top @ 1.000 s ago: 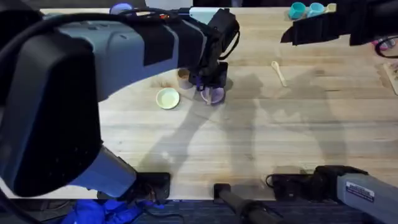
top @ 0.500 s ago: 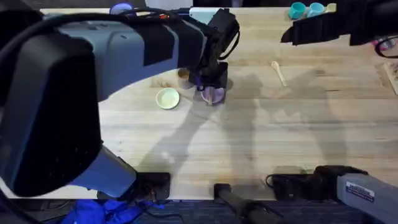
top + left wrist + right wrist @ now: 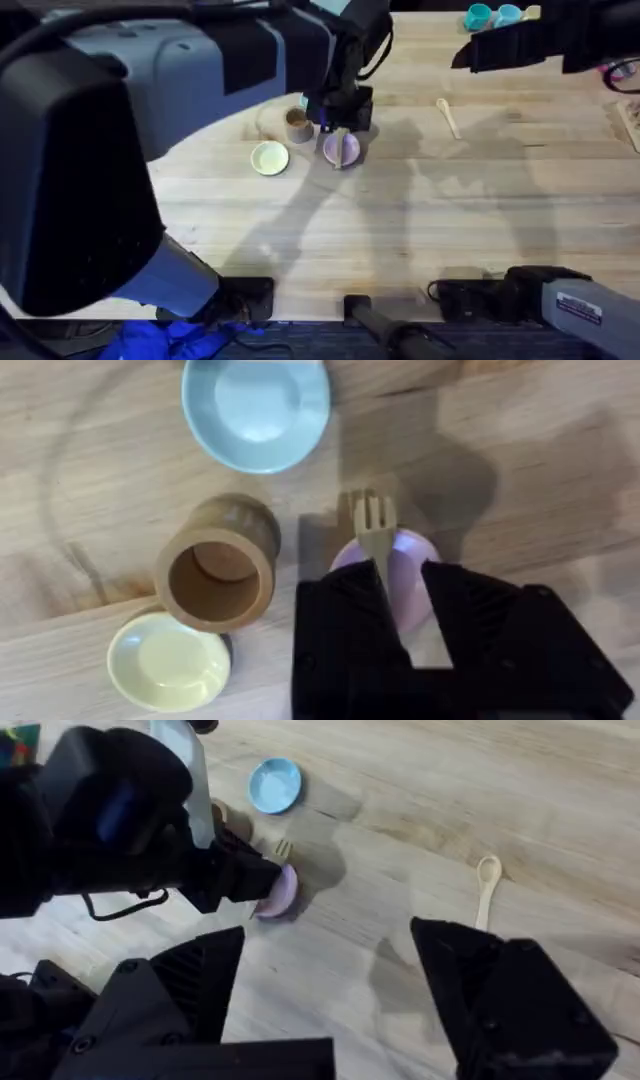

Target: Pick up a utensil and set it on the pink plate, then put the other utensil in the container.

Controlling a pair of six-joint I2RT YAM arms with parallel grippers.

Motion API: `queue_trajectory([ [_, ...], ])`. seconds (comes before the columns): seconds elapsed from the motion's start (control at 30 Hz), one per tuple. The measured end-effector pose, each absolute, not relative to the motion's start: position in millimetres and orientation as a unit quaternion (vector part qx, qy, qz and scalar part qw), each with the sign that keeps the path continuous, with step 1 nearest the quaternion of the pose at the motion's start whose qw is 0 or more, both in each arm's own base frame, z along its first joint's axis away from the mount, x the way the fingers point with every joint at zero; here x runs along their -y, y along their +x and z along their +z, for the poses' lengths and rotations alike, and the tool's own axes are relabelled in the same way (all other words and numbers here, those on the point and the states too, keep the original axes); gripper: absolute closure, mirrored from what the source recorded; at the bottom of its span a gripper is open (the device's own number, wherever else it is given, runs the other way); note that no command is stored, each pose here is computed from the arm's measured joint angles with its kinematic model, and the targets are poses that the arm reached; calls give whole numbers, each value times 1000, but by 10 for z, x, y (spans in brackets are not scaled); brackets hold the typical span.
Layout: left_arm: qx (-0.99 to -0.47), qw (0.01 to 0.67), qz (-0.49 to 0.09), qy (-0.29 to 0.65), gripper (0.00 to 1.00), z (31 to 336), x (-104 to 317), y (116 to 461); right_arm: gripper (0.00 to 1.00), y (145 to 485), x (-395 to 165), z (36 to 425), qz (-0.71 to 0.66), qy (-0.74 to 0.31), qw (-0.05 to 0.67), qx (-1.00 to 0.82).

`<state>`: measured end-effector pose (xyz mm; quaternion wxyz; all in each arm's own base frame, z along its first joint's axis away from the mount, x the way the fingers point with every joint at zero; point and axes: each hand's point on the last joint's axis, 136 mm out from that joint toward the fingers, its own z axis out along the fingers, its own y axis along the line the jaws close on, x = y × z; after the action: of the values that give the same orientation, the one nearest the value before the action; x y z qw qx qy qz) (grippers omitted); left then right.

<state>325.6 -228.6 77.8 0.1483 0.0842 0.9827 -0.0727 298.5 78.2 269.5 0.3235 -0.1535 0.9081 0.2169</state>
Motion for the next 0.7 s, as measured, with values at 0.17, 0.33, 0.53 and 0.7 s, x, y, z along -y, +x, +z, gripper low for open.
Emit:
queue_trajectory([
  [0.17,-979,163,-80,93,590,946,2350,3344,4,2985,-782,2694,217,-154,323,-908],
  [0.33,-974,184,-90,98,453,1109,2419,3452,4,2985,-783,2694,217,-154,323,-908],
  [0.53,-971,193,-88,107,124,1231,2383,3531,5,2985,-783,2694,217,-153,323,-908],
  [0.7,-973,193,-81,93,6,1251,2252,3604,5,2985,-782,2693,217,-154,323,-908],
])
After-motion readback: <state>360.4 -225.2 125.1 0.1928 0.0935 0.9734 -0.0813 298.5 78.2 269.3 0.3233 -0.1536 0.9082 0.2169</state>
